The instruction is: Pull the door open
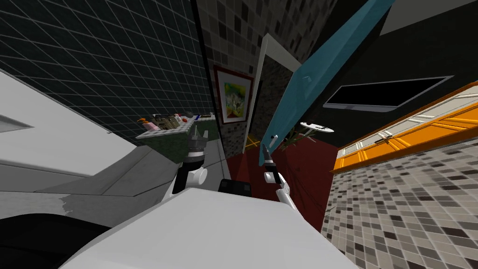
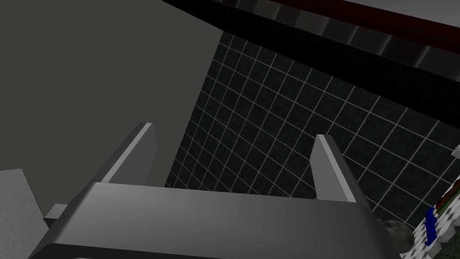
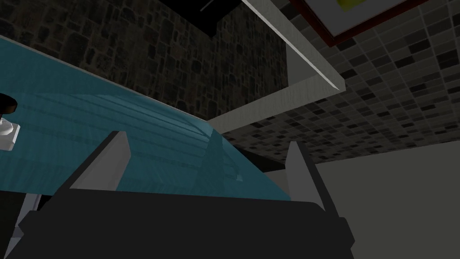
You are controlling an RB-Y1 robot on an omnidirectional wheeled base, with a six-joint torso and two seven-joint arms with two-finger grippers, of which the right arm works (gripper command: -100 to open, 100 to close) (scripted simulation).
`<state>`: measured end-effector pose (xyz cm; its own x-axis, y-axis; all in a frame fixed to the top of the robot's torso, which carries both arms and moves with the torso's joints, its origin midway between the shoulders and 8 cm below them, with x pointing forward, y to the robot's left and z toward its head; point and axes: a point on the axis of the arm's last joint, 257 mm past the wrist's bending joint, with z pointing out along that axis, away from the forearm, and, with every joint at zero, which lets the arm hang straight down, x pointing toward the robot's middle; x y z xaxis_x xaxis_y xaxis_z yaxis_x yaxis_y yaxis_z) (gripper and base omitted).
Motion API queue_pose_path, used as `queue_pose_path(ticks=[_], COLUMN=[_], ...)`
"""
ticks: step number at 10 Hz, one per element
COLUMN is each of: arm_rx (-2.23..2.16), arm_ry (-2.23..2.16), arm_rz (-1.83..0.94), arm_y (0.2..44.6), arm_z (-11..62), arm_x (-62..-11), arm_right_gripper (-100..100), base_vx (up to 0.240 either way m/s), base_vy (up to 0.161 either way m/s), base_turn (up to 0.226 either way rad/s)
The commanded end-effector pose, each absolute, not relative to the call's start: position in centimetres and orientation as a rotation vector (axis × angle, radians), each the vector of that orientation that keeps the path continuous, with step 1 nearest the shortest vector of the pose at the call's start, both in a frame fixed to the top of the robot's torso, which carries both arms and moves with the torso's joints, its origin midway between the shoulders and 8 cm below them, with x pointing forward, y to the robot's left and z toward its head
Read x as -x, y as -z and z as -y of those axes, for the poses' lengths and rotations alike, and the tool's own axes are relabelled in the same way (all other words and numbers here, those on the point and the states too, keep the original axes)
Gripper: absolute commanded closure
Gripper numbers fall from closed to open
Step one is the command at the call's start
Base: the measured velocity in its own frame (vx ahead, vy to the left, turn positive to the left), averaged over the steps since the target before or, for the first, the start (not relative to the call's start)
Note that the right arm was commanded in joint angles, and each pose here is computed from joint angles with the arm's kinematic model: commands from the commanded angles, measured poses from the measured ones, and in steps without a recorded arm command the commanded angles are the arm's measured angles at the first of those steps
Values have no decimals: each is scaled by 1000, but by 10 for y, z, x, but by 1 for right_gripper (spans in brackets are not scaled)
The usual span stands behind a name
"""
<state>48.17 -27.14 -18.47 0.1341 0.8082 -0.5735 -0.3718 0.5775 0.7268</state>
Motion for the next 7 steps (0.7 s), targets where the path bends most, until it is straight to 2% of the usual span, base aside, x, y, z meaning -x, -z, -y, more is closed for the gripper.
queue_pose_path(ticks=[1,4,6,7], arm_rx=[-446,-402,-390,-376], arm_ry=[-866,-796,-768,-742], arm_rz=[-1170,-1224,-1248,-1267], arm_y=[196,214,223,229], arm_z=[275,284,289,293], arm_x=[-487,-497,-500,-503], arm_right_gripper=[-100,-100,-100,-100], base_vx=[54,76,45,56], base_vy=[-51,-72,-43,-48], base_turn=[213,195,74,208])
